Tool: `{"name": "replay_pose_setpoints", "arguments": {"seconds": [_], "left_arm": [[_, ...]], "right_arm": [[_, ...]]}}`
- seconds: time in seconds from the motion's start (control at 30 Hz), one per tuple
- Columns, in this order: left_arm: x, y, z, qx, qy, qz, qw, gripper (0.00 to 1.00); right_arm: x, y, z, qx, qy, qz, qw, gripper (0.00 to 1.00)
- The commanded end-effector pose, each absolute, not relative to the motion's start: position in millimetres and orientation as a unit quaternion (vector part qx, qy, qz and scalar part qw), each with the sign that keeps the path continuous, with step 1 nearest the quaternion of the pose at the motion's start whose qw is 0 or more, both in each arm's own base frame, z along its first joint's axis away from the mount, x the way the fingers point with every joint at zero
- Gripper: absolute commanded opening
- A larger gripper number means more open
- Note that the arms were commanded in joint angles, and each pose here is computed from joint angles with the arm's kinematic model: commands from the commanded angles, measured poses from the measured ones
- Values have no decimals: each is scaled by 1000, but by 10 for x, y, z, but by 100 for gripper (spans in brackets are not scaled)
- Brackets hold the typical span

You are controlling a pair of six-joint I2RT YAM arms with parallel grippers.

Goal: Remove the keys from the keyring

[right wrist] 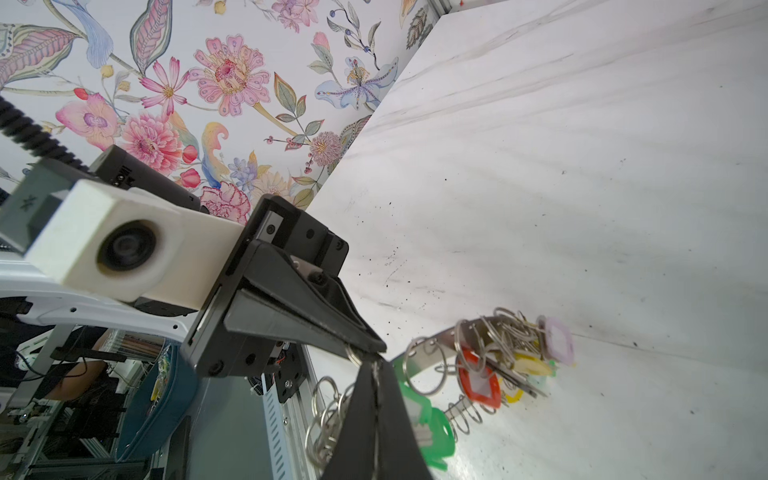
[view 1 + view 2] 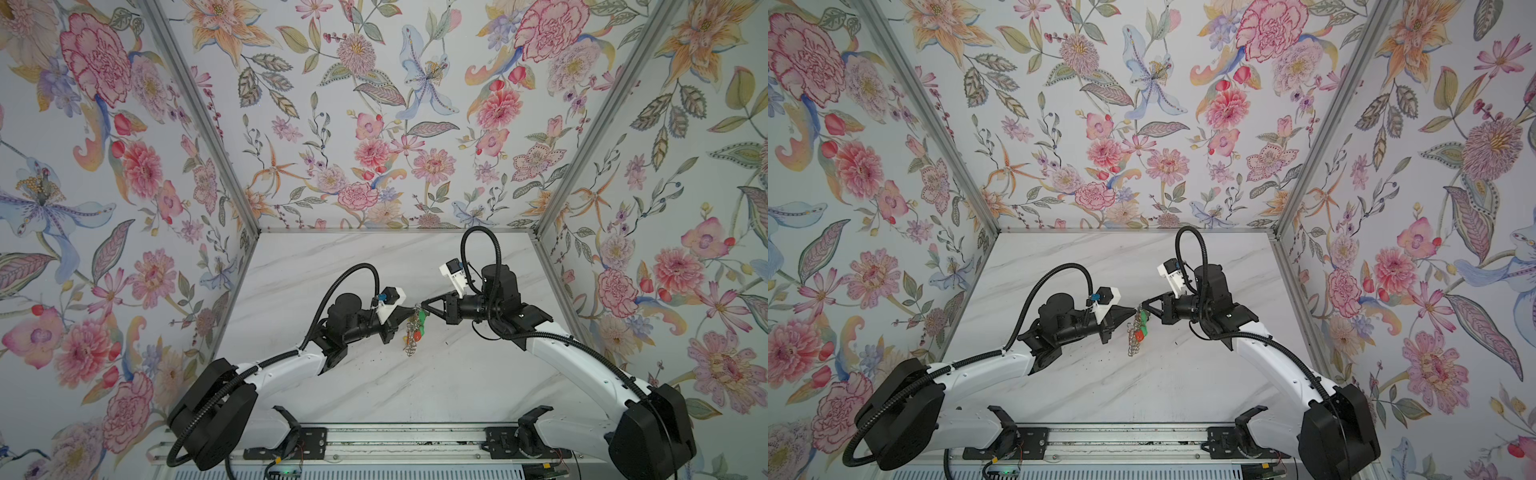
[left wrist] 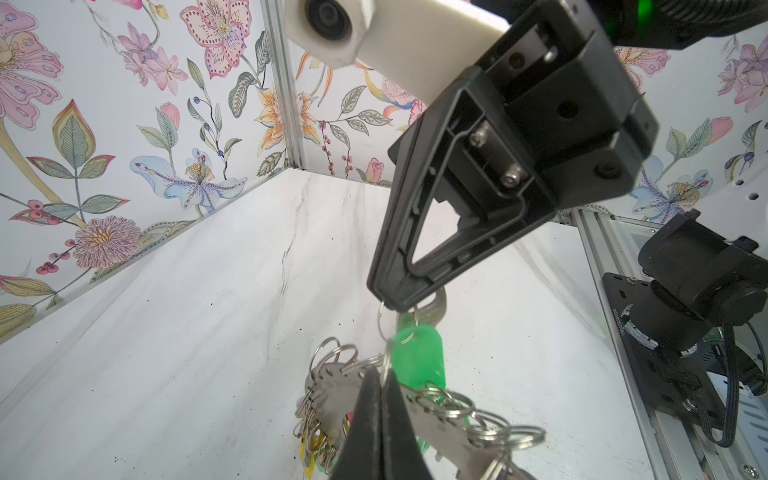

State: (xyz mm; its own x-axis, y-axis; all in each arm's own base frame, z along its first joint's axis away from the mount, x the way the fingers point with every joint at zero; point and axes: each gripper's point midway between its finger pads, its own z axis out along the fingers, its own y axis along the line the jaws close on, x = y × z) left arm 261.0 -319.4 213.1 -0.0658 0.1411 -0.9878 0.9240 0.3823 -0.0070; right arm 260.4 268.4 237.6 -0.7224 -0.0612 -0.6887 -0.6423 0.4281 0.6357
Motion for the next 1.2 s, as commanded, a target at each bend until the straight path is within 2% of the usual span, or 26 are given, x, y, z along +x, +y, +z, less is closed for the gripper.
{"name": "replay_pose_setpoints", "arguments": {"seconds": [0.0, 0.57, 0.8, 0.93, 1.03, 1.17], "left_arm": [[2842, -2968, 1675, 389, 713, -296, 503, 0], [2924, -2982, 1462, 391, 743, -269, 472, 0], [2858, -2998, 1583, 402, 722, -280, 488, 0], [2810, -3030, 1655, 415, 707, -291, 494, 0], [2789, -3060, 1732, 419, 696, -301, 500, 0], [2717, -3121, 1862, 426, 665, -331, 516, 0]], "right_arm": [[2764, 2620, 2728, -219, 772, 485, 347, 0], [2915, 2621, 2851, -209, 778, 473, 355, 0], [2898, 2558, 2181, -212, 825, 429, 302, 0], [2814, 2588, 1723, -212, 844, 415, 266, 10], [2708, 2677, 1575, -222, 848, 410, 253, 17], [2634, 2737, 1481, -234, 853, 400, 242, 31]]}}
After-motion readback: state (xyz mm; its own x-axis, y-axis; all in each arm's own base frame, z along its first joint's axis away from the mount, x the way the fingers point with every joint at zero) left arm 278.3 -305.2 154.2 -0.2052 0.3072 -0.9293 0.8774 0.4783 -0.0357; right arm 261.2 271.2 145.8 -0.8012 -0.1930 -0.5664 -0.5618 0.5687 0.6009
